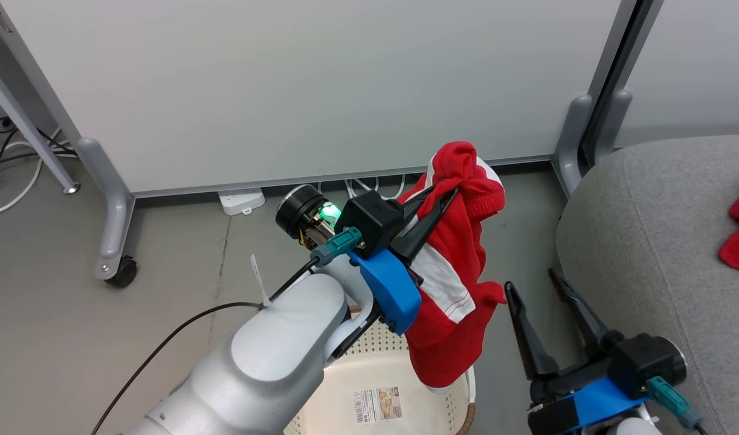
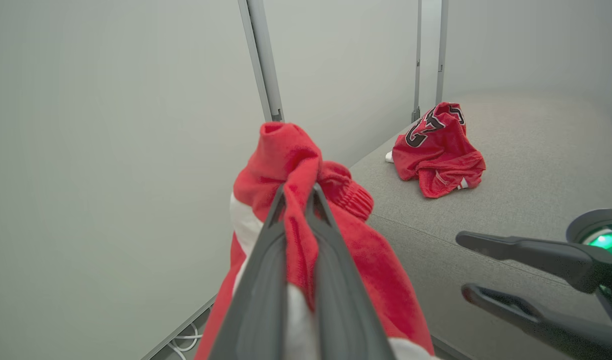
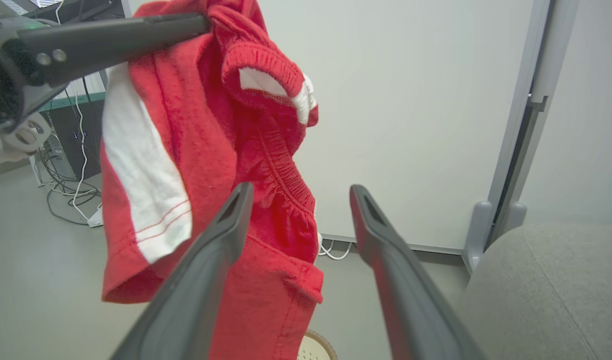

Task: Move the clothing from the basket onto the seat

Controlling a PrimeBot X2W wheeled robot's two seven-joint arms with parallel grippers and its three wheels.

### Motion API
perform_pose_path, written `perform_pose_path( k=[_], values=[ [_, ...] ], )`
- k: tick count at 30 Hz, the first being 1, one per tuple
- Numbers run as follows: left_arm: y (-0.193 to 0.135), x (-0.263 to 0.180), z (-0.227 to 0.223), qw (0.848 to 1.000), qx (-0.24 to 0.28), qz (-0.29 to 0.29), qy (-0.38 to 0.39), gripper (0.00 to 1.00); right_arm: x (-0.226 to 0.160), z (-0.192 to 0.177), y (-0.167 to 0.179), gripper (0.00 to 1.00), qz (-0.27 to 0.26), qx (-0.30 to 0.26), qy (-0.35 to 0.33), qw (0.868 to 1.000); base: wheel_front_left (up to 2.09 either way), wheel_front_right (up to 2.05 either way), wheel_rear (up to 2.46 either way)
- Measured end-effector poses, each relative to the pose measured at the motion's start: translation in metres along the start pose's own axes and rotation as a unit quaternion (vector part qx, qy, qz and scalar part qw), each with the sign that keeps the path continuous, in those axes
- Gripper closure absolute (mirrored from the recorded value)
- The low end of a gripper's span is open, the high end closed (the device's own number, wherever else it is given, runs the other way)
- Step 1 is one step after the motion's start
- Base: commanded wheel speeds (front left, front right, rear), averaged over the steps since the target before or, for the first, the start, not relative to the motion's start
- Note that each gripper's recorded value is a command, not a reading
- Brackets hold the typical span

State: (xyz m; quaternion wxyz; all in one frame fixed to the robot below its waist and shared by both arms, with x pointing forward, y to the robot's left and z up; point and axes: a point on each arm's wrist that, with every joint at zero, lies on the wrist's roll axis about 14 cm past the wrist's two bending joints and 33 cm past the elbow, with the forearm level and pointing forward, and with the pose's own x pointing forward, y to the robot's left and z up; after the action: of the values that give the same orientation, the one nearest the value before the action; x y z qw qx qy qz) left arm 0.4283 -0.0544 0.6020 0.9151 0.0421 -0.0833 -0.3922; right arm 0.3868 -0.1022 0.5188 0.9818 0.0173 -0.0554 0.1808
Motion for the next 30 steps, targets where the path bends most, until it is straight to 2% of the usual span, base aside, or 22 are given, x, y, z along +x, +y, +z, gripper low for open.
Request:
perform_pose_path(
  k=[10,30],
  values=[
    [0.007,0.0,-0.004,1.0,-0.001,0.005,0.002,1.0,0.01,-0.008,0.042,0.0,0.075,0.007,0.011,0.997,0.0,0.0,0.0],
    [0.008,0.002,-0.01,1.0,-0.005,0.001,0.004,1.0,0.052,-0.015,0.072,0.0,0.139,-0.014,0.025,0.99,0.0,0.0,0.0]
  ],
)
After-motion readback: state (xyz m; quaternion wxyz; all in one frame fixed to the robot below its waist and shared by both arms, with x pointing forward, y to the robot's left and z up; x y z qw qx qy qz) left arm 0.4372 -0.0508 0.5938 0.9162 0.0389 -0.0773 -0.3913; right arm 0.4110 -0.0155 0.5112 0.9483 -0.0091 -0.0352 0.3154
